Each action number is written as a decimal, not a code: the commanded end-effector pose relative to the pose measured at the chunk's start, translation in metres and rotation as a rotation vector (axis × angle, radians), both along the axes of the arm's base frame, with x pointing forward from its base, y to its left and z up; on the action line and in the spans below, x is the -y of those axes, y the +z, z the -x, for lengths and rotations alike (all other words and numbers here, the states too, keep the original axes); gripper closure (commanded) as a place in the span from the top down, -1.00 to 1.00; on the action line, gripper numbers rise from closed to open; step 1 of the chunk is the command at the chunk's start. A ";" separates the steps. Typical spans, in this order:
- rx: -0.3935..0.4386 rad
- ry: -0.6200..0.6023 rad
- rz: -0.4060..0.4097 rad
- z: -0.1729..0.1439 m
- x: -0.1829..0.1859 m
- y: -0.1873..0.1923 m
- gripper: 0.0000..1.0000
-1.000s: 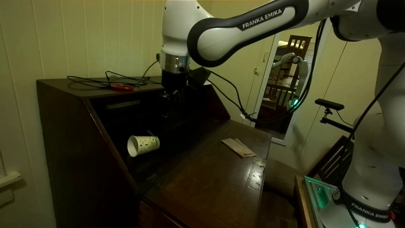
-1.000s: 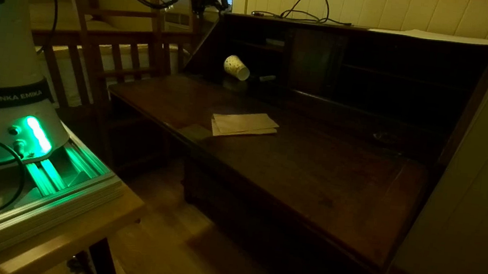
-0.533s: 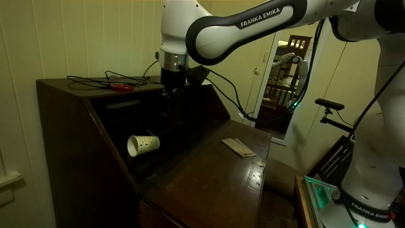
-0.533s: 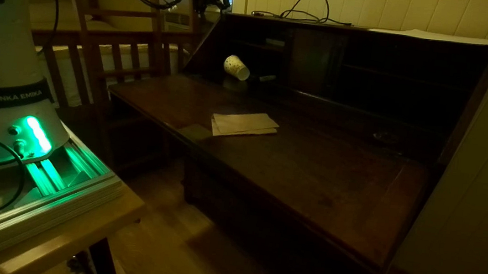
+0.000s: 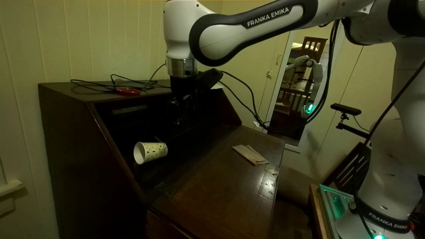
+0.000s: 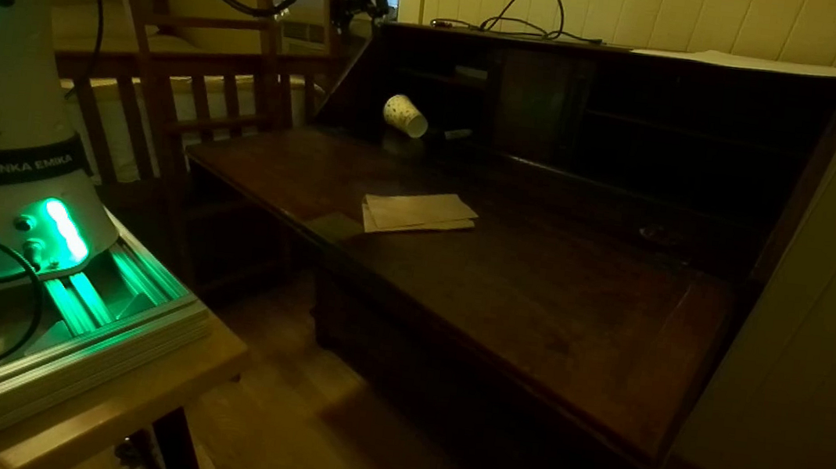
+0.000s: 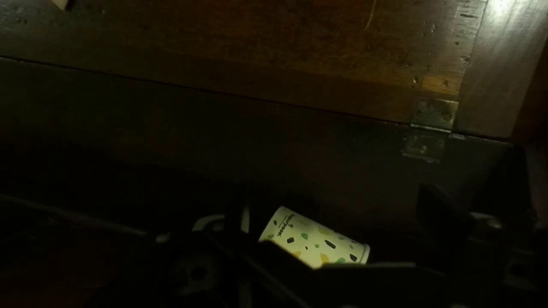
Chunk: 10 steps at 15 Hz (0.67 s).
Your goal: Place the coffee cup upright.
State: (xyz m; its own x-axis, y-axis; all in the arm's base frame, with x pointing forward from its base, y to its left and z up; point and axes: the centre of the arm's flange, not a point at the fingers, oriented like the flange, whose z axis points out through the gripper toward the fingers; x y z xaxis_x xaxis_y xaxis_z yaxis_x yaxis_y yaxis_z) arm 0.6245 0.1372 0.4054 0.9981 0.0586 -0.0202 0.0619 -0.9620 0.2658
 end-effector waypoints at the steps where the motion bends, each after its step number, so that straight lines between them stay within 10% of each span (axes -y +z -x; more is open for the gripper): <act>1: -0.048 -0.126 0.033 -0.011 -0.008 -0.004 1.00; 10: -0.043 -0.099 0.030 -0.003 -0.003 -0.009 1.00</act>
State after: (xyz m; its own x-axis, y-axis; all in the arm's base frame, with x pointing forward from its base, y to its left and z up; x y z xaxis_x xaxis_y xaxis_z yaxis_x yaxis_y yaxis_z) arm 0.6272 0.1406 0.3963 0.9971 -0.0414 -0.0637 -0.0209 -0.9557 0.2937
